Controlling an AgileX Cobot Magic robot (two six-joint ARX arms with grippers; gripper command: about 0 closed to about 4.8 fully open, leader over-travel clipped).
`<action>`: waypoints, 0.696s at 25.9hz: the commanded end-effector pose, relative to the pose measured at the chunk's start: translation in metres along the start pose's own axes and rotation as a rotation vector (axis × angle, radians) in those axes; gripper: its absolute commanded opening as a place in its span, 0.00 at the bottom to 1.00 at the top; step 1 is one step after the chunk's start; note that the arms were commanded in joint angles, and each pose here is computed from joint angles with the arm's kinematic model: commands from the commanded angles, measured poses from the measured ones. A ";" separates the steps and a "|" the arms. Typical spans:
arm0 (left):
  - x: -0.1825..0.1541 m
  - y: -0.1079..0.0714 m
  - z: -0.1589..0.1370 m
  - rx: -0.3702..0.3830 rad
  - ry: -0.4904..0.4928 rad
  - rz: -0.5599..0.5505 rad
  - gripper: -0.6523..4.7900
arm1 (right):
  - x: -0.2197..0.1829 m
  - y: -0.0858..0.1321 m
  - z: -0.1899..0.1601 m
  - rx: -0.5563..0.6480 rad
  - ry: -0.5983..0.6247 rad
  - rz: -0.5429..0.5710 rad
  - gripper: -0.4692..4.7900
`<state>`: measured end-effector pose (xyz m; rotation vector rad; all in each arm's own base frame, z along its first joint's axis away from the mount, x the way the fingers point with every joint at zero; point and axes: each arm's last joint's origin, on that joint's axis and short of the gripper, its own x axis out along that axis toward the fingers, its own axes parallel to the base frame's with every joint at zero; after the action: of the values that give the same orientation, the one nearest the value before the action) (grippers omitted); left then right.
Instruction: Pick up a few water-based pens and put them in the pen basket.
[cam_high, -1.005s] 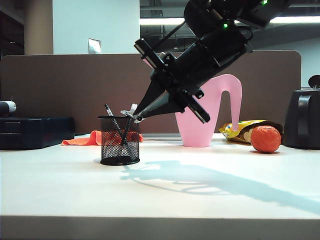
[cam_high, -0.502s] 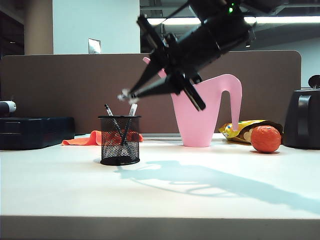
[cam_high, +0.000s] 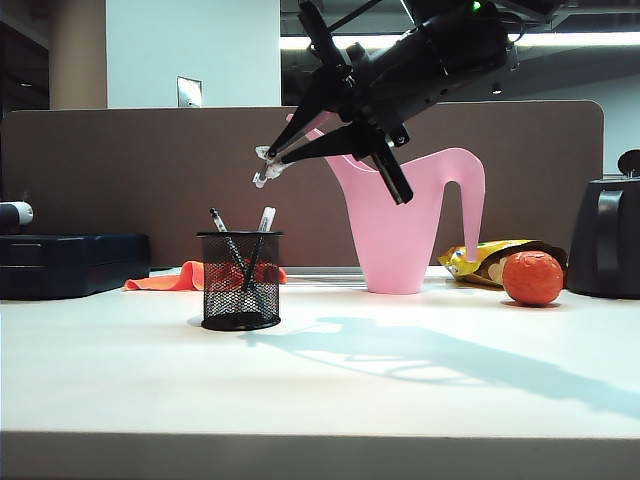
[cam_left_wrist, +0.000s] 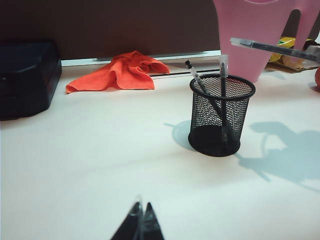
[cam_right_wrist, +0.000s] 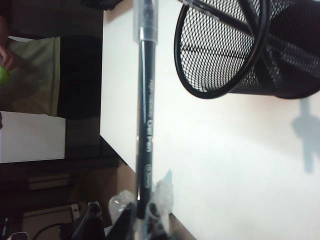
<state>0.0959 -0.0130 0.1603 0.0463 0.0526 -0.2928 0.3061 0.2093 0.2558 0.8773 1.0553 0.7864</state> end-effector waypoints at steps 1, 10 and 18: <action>0.000 0.000 0.002 0.000 -0.013 0.001 0.11 | -0.001 0.002 0.000 0.019 0.015 0.018 0.07; 0.000 0.000 0.002 0.000 -0.013 0.001 0.11 | 0.001 -0.003 -0.003 0.084 0.071 0.002 0.07; 0.000 0.000 0.002 0.000 -0.014 0.001 0.11 | 0.001 0.003 0.001 0.101 0.041 0.052 0.20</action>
<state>0.0959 -0.0130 0.1603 0.0463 0.0526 -0.2928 0.3060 0.2107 0.2513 0.9531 1.1477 0.7775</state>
